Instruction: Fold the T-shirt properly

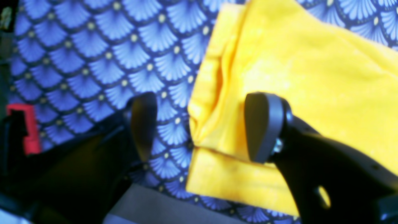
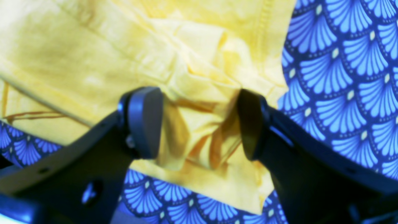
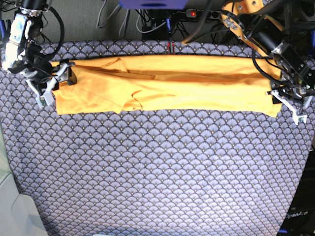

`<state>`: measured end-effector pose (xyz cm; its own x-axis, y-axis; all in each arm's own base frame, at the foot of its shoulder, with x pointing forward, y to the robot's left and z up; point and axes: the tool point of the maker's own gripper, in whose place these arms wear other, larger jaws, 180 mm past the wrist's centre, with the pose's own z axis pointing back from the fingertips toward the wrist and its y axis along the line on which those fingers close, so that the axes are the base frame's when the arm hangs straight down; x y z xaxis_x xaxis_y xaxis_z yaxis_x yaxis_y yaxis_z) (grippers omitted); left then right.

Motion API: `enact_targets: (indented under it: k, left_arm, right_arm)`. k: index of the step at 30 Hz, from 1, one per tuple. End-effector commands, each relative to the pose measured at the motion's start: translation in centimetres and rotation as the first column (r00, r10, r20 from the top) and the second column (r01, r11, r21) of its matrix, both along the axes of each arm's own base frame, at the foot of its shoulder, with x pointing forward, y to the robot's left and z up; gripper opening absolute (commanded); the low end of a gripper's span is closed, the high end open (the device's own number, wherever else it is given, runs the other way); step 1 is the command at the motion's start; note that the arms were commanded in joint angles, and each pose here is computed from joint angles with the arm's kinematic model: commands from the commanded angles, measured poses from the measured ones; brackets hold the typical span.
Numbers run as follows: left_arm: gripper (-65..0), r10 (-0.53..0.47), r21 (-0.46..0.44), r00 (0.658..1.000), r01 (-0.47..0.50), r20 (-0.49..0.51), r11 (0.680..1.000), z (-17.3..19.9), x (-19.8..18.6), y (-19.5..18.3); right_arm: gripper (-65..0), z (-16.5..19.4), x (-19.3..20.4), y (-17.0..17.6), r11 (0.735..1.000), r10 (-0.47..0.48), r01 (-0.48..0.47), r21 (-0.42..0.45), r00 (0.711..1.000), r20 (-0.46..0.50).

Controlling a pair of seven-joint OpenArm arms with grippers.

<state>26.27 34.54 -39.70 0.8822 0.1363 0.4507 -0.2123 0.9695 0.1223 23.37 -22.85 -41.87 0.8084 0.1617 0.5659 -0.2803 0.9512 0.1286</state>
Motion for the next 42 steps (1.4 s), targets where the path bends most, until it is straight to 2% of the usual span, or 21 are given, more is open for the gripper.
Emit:
enact_targets:
  k: [1, 10, 16, 22, 23, 24, 27, 28, 31, 34, 40, 42]
  left_arm:
    - [-22.2, 0.003, 0.017, 0.999, -0.003, 0.037, 1.000, 1.1, 0.9, 0.7]
    - [-22.2, 0.001, 0.005, 1.000, -0.001, -0.008, 1.000, -0.3, -0.6, 0.4]
    - [-22.3, -0.016, -0.080, 0.995, 0.007, -0.101, 0.997, -4.2, -3.2, -1.9]
    - [-23.0, -0.029, -0.141, 0.994, 0.015, -0.105, 0.990, -6.3, -3.2, -3.1]
    - [-25.7, -0.030, -0.144, 0.993, 0.014, -0.113, 0.989, -6.4, -3.3, -3.2]
    - [-31.8, -0.029, -0.138, 0.993, 0.013, -0.112, 0.990, -6.2, -3.3, -3.1]
    - [-58.8, -0.032, -0.142, 0.991, 0.013, -0.131, 0.990, -6.3, -3.5, -3.4]
    - [-65.0, -0.039, -0.145, 0.989, 0.017, -0.146, 0.989, -6.4, -3.6, -3.6]
    - [-65.0, -0.039, -0.156, 0.982, 0.009, -0.186, 0.988, -6.5, -4.3, -3.7]
    - [-65.0, -0.024, -0.128, 0.981, -0.001, -0.191, 0.992, -5.5, -4.6, -3.3]
    - [-65.0, 0.018, 0.026, 0.993, -0.015, -0.114, 1.000, 0.5, -4.5, -2.8]
    - [-65.0, 0.000, 0.084, 0.997, 0.006, -0.080, 0.996, 3.1, -3.7, -3.3]
  right_arm:
    - [-25.9, 0.5, 0.4, -0.3, 1.000, 0.005, -0.005, -0.010, 1.000, 0.014]
    - [-25.9, 0.4, 0.5, 0.6, 0.999, 0.033, -0.033, -0.004, 0.999, 0.012]
    - [-25.9, 0.5, 0.6, 0.7, 0.999, 0.033, -0.033, -0.003, 0.999, 0.015]
    - [-25.9, 0.5, 0.6, 0.7, 0.999, 0.033, -0.033, -0.003, 0.999, 0.017]
    - [-25.9, 0.5, 0.6, 0.6, 0.999, 0.033, -0.033, -0.004, 0.999, 0.017]
    - [-25.9, 0.5, 0.6, 0.6, 0.999, 0.033, -0.033, -0.004, 0.999, 0.017]
    - [-25.9, 0.5, 0.6, 0.6, 0.999, 0.033, -0.033, -0.004, 0.999, 0.017]
    - [-25.9, 0.5, 0.6, 0.6, 0.999, 0.033, -0.033, -0.004, 0.999, 0.017]
    - [-25.9, 0.6, 0.6, 0.6, 0.999, 0.034, -0.034, -0.005, 0.999, 0.018]
    - [-25.9, 0.5, 0.6, 0.6, 0.999, 0.033, -0.033, -0.004, 0.999, 0.017]
    - [-25.9, 0.6, 0.6, 0.6, 0.999, 0.034, -0.034, -0.005, 0.999, 0.018]
    - [-25.9, 0.6, 0.6, 0.6, 0.999, 0.034, -0.034, -0.005, 0.999, 0.018]
